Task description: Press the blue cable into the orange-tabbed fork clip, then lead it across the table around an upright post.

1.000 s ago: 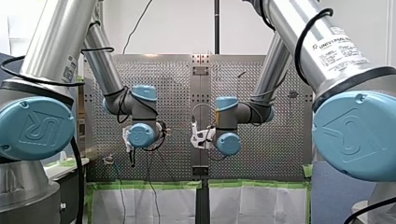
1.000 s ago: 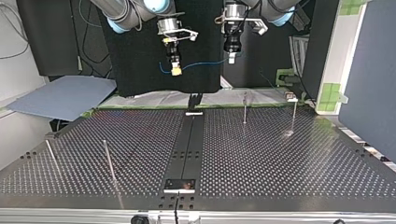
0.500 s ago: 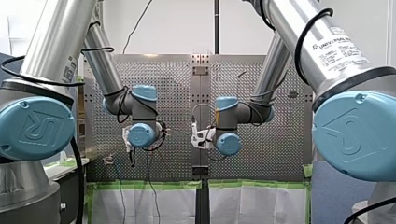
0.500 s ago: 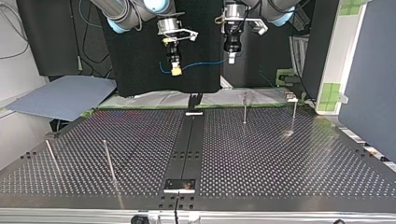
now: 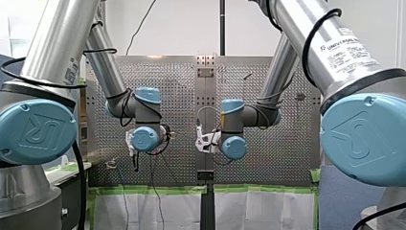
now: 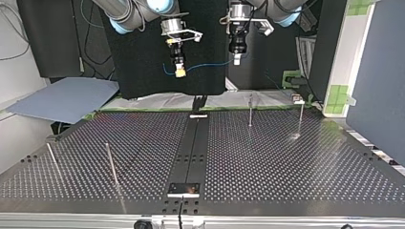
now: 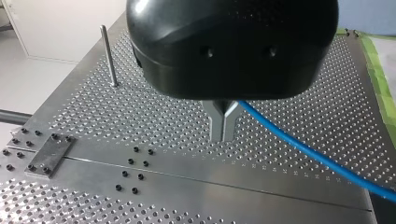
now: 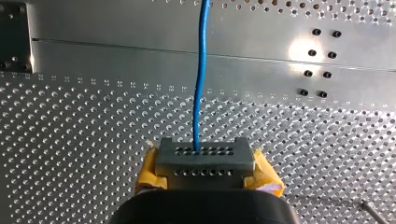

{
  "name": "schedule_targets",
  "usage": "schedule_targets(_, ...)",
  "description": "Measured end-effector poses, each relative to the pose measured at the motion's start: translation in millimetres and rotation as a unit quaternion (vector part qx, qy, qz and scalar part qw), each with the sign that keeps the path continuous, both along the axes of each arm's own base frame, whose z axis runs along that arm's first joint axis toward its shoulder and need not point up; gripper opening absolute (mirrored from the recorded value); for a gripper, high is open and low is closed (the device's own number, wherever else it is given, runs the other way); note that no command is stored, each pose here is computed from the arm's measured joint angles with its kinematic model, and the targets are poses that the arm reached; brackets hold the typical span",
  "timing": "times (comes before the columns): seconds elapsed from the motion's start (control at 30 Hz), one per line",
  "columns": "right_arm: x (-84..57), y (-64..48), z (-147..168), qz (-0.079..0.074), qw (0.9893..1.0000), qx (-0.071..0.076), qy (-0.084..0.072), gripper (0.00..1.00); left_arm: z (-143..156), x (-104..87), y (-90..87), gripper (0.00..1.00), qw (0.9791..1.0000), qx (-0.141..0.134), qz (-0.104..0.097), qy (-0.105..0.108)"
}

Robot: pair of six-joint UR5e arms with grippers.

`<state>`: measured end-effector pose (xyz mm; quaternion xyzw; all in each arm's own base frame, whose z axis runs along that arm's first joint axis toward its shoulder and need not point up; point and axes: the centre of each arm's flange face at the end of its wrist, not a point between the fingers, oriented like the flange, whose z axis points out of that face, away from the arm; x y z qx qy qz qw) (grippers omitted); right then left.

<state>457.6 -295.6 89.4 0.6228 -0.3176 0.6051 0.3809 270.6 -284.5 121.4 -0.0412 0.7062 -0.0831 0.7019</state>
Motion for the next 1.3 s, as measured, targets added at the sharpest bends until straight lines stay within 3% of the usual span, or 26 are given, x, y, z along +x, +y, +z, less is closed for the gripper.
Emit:
schedule_targets(0.93,0.0,0.0,0.0,0.0,1.0,0.0,0.0,0.0,-0.1,-0.2,-0.1,0.0,1.0,0.0,0.0,0.0)
schedule_targets(1.3,-0.6,0.4,-0.5,-0.001,1.0,0.001,0.001,0.0,-22.1,-5.9,0.8,0.0,0.9995,0.021,-0.003,0.023)
